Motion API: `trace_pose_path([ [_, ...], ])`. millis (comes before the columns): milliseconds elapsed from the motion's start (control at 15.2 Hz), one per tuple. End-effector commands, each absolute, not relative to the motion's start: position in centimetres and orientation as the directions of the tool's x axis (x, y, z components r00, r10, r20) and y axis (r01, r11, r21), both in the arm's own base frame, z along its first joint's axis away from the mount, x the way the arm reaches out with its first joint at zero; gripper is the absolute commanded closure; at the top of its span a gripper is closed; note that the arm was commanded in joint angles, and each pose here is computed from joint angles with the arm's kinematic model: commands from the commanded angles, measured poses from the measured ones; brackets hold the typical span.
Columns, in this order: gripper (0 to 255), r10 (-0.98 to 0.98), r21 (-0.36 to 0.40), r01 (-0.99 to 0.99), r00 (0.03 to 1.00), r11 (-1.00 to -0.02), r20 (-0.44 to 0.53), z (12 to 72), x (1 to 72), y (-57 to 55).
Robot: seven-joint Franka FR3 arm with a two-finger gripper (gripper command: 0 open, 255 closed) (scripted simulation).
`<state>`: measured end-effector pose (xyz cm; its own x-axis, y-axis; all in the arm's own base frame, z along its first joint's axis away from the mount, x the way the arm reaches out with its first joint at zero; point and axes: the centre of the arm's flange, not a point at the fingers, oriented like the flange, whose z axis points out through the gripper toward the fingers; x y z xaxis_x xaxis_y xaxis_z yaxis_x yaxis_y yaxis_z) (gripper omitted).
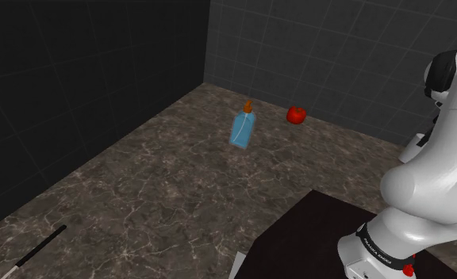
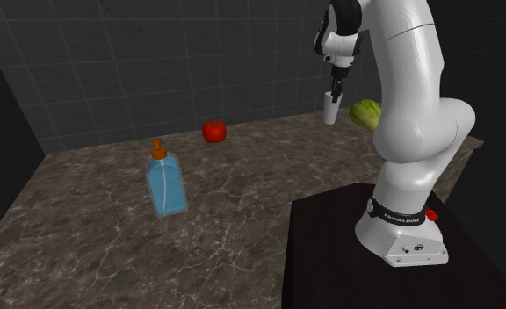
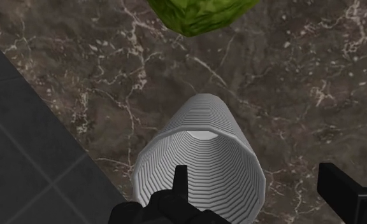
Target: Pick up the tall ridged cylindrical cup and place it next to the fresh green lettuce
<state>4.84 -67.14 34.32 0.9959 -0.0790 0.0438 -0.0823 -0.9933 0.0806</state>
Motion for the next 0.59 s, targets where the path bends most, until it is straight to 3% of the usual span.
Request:
trace_pose_path([
  [0,0,-0.079,0.081,-0.082,0.996,-0.993,0.044,36.3,4.7,-67.0],
  [528,0,-0.079,0.081,-0.082,0.996,-0.993,0.044,38.7,4.7,-66.8],
])
